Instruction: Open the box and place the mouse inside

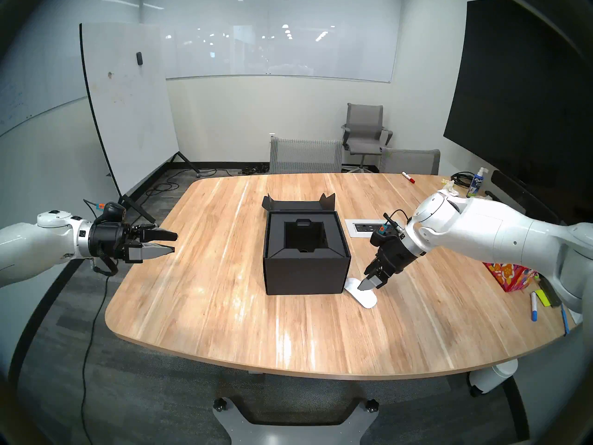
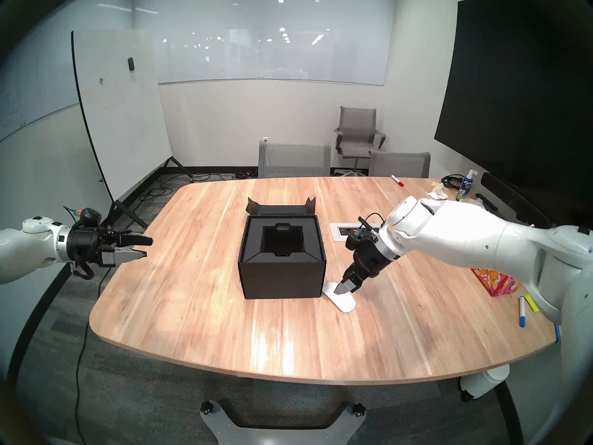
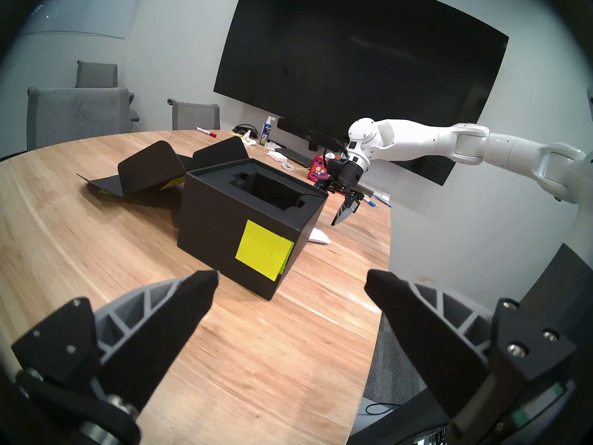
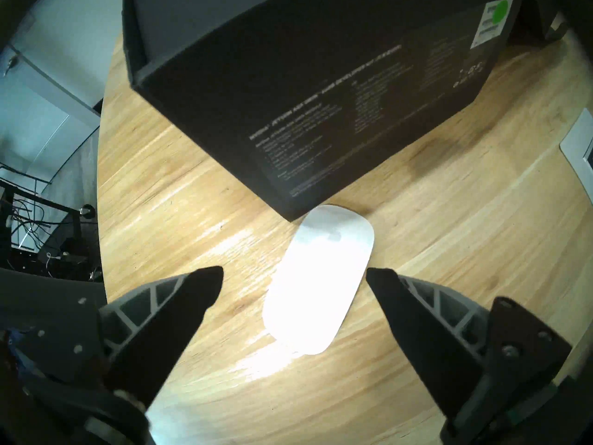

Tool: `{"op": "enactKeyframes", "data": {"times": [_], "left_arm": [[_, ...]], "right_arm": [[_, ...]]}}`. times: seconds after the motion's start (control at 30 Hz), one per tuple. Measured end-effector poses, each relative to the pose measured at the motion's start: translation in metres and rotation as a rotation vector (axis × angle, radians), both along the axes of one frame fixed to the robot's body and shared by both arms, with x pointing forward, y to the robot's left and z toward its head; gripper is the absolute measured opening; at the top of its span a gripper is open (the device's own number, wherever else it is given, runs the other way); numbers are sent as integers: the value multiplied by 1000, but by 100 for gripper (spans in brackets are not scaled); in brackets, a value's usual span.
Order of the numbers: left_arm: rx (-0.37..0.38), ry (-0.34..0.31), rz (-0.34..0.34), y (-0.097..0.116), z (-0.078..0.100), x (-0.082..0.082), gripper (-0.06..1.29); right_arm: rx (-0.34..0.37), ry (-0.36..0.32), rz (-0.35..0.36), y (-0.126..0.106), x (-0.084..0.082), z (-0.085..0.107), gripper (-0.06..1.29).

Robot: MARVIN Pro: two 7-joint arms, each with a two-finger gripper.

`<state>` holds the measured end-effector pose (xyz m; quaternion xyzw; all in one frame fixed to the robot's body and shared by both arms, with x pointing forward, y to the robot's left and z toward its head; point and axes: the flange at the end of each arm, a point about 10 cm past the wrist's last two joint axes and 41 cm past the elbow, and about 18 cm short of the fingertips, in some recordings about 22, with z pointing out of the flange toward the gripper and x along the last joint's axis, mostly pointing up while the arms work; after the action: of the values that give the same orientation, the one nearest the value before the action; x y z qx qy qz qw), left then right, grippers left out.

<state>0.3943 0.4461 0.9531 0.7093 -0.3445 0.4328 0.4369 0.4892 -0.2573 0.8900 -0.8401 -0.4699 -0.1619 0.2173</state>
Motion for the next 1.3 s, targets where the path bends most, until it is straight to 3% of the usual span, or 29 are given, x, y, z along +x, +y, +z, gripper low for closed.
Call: {"op": "enactKeyframes", "data": {"times": [1.3], "left_arm": [[0, 0, 0, 0, 0, 0, 126]], "right_arm": [[-80, 99, -64, 9, 0, -12, 120]]}}
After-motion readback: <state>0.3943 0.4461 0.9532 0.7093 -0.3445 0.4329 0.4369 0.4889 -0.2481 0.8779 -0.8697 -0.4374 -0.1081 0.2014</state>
